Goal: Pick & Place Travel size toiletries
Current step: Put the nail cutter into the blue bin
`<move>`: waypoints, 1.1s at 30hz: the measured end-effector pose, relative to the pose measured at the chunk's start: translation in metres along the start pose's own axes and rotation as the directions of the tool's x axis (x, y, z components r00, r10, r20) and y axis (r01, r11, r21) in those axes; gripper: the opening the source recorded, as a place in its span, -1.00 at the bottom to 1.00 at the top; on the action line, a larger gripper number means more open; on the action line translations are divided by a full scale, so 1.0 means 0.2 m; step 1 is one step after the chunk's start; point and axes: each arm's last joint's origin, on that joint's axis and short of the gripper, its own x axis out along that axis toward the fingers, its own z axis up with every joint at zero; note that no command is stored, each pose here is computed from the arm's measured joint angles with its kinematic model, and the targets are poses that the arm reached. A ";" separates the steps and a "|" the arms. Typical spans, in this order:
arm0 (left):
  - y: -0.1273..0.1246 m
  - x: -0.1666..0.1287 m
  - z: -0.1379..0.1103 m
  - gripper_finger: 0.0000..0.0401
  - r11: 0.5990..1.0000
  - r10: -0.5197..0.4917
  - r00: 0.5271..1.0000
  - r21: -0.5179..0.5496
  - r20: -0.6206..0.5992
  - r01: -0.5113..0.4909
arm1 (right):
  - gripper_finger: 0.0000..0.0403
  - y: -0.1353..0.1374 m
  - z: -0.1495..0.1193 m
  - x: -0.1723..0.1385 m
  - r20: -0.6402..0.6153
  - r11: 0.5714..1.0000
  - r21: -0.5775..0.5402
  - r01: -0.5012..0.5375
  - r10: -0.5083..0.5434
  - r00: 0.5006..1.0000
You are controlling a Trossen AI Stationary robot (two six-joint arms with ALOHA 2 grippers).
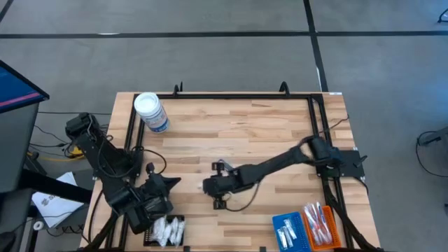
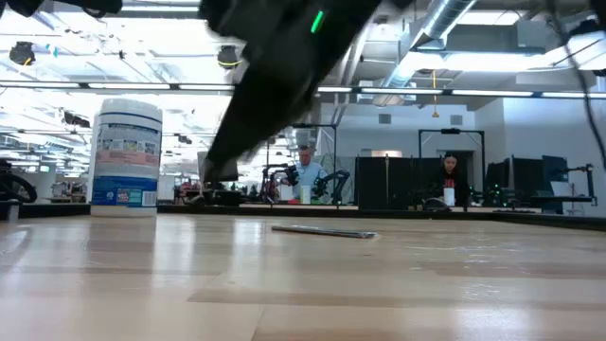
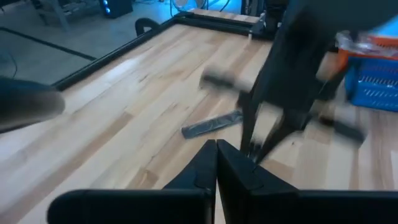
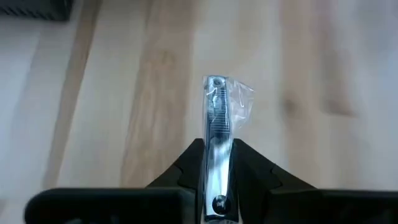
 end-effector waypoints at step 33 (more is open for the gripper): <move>0.06 0.16 0.09 -1.00 0.969 0.156 0.985 0.185 0.070 -0.167 | -0.75 1.05 -0.76 -1.04 -0.486 0.663 0.631 0.402 -0.066 0.872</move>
